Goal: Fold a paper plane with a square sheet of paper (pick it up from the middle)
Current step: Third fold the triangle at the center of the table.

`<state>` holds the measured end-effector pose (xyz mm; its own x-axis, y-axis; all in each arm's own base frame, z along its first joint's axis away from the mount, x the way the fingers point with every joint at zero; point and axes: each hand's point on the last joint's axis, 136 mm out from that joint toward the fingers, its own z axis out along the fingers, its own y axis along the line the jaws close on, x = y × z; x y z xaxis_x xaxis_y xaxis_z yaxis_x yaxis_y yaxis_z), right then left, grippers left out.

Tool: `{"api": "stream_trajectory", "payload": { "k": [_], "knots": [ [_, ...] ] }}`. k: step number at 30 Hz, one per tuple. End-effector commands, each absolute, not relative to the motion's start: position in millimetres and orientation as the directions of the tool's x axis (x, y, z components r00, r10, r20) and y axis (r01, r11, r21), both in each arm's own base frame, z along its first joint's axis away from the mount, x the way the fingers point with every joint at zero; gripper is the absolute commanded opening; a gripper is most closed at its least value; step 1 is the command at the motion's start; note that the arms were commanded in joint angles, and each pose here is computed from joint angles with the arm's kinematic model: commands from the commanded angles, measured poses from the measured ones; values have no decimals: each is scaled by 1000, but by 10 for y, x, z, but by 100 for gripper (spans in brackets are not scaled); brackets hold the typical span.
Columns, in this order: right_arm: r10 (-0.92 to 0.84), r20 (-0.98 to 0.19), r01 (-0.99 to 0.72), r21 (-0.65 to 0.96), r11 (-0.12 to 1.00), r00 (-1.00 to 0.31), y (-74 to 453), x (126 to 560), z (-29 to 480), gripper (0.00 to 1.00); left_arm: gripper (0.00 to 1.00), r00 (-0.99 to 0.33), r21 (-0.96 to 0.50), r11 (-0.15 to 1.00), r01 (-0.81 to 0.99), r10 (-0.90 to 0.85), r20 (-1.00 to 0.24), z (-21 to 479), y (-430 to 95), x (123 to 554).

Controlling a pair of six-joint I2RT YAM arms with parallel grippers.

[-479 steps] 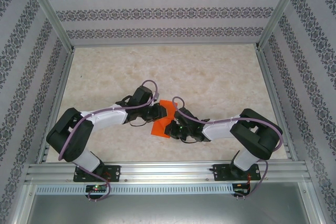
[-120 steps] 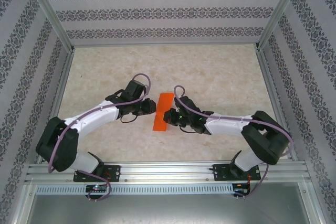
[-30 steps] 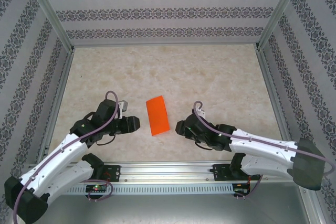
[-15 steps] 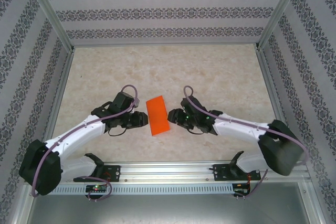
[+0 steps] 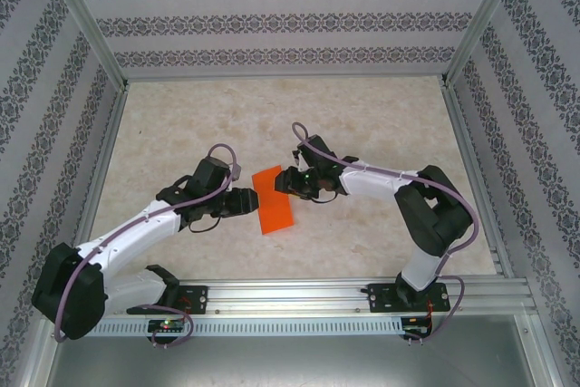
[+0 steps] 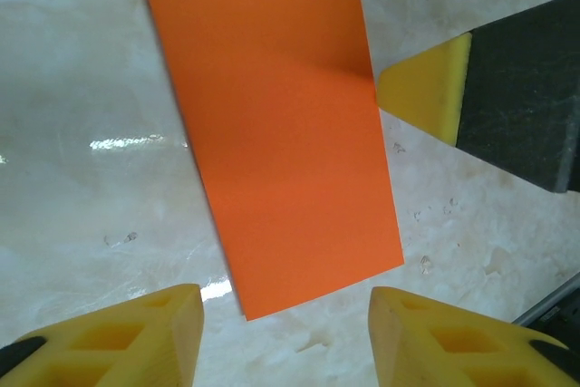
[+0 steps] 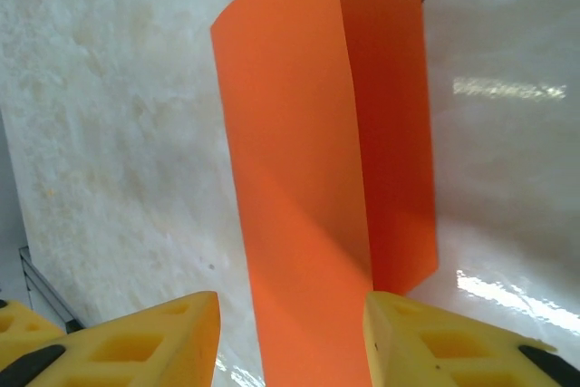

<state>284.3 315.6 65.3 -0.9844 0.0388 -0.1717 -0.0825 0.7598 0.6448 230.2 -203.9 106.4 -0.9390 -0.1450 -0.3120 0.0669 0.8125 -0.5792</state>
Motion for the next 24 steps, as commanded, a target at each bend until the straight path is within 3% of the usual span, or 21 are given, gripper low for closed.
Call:
{"api": "stream_trajectory", "payload": {
  "k": [1,5,9,17,23,24],
  "knots": [
    [10,-172,-99,612,785,-985,3083,2869,682,41,54,-913,-587,796,149,-118,-391,1197,-2066,2380],
    [81,-235,-79,599,797,-969,2902,2931,811,47,57,-906,-580,798,164,-110,-408,1230,-2069,2405],
    [39,-155,-72,648,758,-987,3096,2901,701,44,61,-903,-592,785,184,-104,-417,1235,-2119,2428],
    [4,-142,-90,650,754,-990,3283,2981,625,44,64,-910,-571,796,201,-63,-409,1175,-2122,2411],
    [-1,-111,-74,658,749,-994,3344,2962,549,36,66,-914,-553,798,240,-5,-405,1093,-2168,2345],
    [10,-109,-64,655,753,-994,3326,2974,535,30,66,-915,-545,798,257,19,-404,1069,-2193,2318]
  ]
}}
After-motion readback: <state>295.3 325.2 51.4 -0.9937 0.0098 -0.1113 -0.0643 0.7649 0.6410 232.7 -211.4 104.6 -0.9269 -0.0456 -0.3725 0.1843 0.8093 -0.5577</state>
